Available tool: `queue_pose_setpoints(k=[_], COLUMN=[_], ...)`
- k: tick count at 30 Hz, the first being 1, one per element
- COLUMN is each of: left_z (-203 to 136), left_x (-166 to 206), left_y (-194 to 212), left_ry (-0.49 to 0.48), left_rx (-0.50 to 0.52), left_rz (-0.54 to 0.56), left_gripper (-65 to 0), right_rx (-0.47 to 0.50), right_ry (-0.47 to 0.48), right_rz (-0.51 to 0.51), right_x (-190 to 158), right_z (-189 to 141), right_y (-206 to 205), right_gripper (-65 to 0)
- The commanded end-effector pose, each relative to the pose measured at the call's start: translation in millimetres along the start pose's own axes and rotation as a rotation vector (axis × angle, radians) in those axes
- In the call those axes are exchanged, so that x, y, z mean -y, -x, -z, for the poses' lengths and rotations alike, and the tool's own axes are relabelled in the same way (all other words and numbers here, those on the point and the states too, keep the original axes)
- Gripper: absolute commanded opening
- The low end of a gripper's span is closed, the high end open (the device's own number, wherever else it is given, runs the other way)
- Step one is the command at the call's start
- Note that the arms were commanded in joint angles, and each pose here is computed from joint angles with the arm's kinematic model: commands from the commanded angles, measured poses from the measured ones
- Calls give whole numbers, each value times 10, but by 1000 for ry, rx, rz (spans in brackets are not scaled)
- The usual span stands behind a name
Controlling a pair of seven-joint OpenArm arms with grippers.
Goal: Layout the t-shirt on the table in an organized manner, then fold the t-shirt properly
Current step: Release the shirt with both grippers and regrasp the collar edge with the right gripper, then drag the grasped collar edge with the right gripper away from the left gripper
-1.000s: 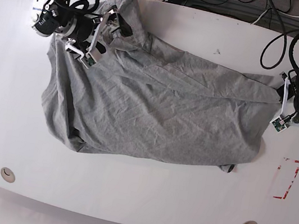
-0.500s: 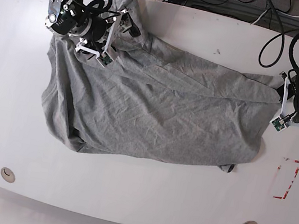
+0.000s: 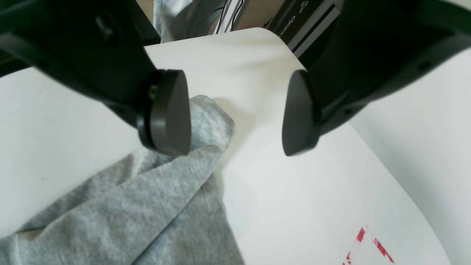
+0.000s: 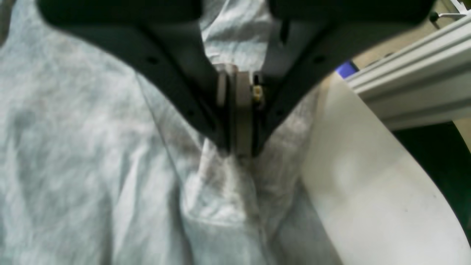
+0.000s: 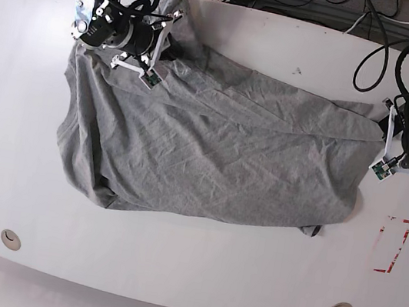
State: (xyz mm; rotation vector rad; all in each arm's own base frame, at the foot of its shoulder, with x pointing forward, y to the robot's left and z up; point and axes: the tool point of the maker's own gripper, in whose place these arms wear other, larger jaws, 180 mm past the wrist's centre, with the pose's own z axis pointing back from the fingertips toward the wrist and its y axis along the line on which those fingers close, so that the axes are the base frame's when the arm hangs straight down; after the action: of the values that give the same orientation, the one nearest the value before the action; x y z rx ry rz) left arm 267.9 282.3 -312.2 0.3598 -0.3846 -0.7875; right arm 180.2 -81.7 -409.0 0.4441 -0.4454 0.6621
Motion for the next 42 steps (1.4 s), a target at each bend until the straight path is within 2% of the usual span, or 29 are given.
queue_pose_setpoints(k=[1,10,16,22,27,37,39,42], left_z=[-63,-63,-60,-60,-60,-64,-64,-64], left_x=[-115,-115,-114,-114,-114,-128,-128,-128], left_y=[-12,-12,-12,-12,-12,-23,-23,-23], left_ry=[-36,-36,-35,-35,-35,-38,-38,-38], left_rx=[5,5,6,6,6,9,9,9], left_rz=[8,8,7,7,7,7,7,7], left_gripper=[-283,-283,-283,-283,-283,-283,-283,-283], right_rx=[27,0,-18,-23,-44,-103,-115,-116], right_ry=[4,14,-22,-126,-168,-173,-178,-184], right_rz=[-14,-69,31,68,101,103,108,116], right_x=[9,-122,-98,-172,-170,-164,-186,-218], right_z=[-56,-262,-469,-716,-936,-1014,-1015,-997], right_y=[-66,51,258,417,569,732,771,784], right_gripper=[-644,-650,-650,-650,-650,-645,-612,-479])
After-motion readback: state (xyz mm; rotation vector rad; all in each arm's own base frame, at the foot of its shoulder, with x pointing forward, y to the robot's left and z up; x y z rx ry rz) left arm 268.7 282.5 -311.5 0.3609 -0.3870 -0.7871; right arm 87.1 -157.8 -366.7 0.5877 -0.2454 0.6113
